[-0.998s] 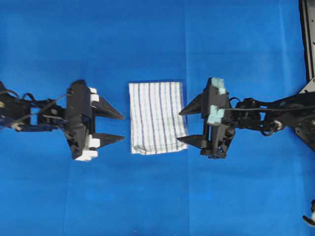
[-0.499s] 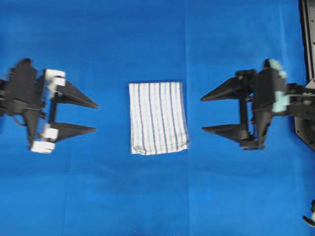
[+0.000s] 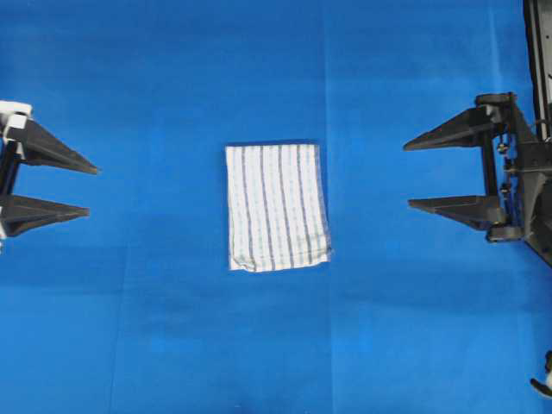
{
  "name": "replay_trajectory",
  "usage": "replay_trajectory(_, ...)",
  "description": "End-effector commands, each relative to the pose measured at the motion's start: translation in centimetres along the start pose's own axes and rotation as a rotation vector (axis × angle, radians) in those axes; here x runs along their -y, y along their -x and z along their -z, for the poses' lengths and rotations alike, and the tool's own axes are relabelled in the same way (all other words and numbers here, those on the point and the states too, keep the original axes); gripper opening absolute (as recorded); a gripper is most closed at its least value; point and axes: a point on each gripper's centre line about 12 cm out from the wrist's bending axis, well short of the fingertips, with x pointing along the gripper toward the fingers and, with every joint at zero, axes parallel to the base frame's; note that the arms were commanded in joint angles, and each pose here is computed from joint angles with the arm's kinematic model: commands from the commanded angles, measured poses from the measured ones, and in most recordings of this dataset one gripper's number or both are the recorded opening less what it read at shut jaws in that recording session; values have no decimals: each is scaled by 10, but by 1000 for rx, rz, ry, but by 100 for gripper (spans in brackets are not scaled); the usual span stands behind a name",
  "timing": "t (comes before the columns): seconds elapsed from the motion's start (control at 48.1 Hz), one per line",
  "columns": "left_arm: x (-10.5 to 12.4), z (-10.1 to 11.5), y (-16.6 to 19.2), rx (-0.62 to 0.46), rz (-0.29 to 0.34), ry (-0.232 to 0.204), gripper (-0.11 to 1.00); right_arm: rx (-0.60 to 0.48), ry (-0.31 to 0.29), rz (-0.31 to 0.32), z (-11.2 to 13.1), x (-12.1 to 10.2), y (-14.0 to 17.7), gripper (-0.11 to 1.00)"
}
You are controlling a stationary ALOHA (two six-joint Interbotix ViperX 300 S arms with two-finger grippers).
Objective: Fold the blue towel.
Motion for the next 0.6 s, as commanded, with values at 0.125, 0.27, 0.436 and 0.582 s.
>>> replay_trajectory(0.125,-1,6,14,15,15,-9,59,17,15,29,14,10,13,88)
replay_trajectory(0.27,-4,18,20,8,11,-11,59,9,17,54,31,17,19,88)
replay_trajectory(0.436,-7,33,24,-9,4,-9,59,-7,18,74,43,21,21,88)
replay_trajectory(0.582,-8,40,25,-21,0,-10,59,-24,17,96,52,25,20,88)
